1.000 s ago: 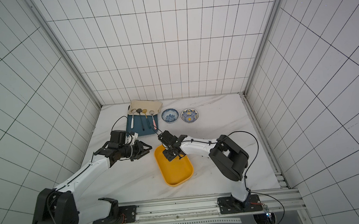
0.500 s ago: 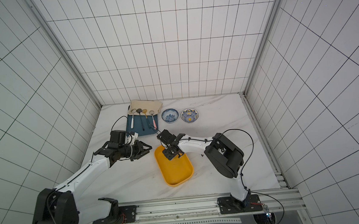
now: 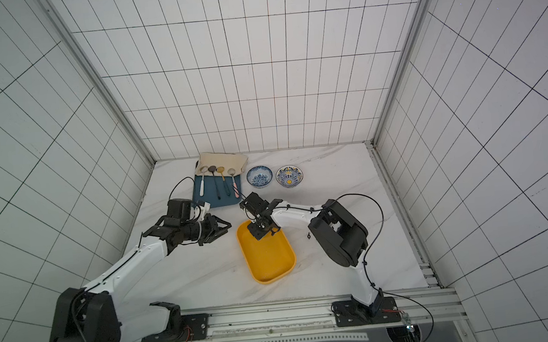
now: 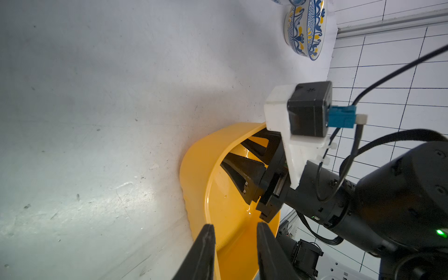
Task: Take out the wing nut from the storage box
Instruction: Pick up the wing nut from the storage box.
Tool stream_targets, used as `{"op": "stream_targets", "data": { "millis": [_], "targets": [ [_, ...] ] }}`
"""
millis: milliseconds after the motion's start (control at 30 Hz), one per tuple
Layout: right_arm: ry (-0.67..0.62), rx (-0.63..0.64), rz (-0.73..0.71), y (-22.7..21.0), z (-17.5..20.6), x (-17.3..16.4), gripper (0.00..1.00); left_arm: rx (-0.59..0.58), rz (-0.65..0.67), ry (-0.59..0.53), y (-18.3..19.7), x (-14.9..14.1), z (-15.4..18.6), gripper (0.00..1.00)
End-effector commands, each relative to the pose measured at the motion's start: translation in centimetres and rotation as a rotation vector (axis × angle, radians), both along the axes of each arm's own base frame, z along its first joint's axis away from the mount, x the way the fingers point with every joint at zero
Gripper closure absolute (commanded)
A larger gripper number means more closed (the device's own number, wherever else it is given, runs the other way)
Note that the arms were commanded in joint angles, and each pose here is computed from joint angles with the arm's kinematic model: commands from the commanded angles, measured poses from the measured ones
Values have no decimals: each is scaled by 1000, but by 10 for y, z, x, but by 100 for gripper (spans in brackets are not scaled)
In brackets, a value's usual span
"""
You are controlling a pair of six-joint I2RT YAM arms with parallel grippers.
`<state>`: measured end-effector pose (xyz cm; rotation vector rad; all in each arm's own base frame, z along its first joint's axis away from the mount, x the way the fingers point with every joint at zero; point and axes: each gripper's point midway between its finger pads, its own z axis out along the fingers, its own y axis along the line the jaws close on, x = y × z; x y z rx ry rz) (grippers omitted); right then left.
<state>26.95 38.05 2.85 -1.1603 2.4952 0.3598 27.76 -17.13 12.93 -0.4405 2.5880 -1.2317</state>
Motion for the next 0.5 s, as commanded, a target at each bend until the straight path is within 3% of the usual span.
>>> {"op": "stream_targets", "data": {
  "millis": [0, 133, 467],
  "targets": [
    [10, 4, 23, 7, 0, 2, 58, 2, -13, -19, 0, 0, -1, 68],
    [22, -6, 20, 5, 1, 0, 68, 0, -13, -16, 0, 1, -2, 69],
    [58, -3, 33, 0, 7, -17, 73, 1, -14, -10, 0, 0, -5, 70]
  ]
}}
